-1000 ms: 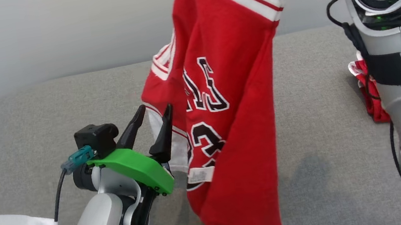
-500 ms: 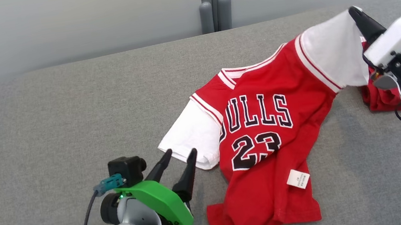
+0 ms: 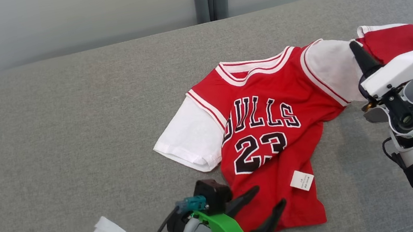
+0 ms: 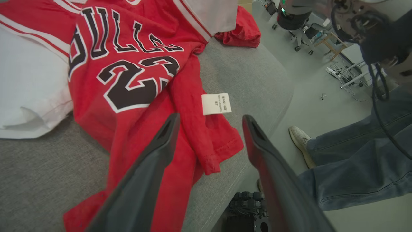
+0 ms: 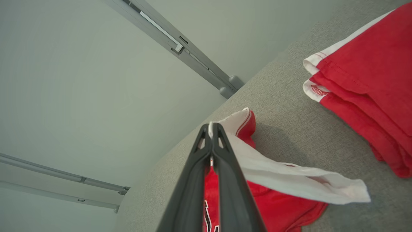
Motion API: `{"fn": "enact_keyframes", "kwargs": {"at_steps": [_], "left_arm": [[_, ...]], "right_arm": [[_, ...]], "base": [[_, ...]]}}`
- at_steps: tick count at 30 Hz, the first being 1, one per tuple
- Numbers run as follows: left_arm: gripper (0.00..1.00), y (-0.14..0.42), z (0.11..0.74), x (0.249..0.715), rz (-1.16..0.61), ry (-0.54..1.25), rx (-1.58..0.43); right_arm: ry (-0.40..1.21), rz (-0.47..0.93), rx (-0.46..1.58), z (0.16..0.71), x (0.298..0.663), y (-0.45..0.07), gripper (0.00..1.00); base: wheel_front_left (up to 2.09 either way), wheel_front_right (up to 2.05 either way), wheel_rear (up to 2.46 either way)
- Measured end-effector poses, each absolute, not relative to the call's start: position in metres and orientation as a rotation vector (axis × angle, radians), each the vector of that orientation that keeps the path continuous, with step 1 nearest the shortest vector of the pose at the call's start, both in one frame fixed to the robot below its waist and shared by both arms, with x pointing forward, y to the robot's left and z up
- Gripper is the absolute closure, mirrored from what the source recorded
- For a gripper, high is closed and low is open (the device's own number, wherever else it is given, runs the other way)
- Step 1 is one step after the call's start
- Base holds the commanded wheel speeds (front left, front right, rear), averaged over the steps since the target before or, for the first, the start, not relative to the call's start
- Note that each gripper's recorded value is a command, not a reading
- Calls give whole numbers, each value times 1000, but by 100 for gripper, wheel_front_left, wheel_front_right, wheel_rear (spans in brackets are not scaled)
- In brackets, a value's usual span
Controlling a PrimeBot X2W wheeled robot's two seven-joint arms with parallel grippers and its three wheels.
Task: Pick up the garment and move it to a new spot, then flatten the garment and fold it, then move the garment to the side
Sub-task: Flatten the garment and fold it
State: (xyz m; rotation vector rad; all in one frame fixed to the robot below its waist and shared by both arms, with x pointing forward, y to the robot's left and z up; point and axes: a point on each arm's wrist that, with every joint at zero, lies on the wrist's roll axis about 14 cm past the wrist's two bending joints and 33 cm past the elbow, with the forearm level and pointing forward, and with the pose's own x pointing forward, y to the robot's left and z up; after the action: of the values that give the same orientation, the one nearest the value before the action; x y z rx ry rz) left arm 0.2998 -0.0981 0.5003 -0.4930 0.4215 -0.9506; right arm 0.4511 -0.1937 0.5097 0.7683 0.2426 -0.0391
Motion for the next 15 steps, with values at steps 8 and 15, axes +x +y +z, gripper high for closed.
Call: {"fn": "enact_keyframes", "kwargs": {"at_steps": [8,15], "left_arm": [[0,-121,476,274,-1075,518,-359],[0,-128,454,274,-1100,584,-279]], "right_arm": [[245,-21,817,505,448,-174,100],[222,-56,821,501,445,-187,100]], "base": [[0,0,0],[0,0,0]]}}
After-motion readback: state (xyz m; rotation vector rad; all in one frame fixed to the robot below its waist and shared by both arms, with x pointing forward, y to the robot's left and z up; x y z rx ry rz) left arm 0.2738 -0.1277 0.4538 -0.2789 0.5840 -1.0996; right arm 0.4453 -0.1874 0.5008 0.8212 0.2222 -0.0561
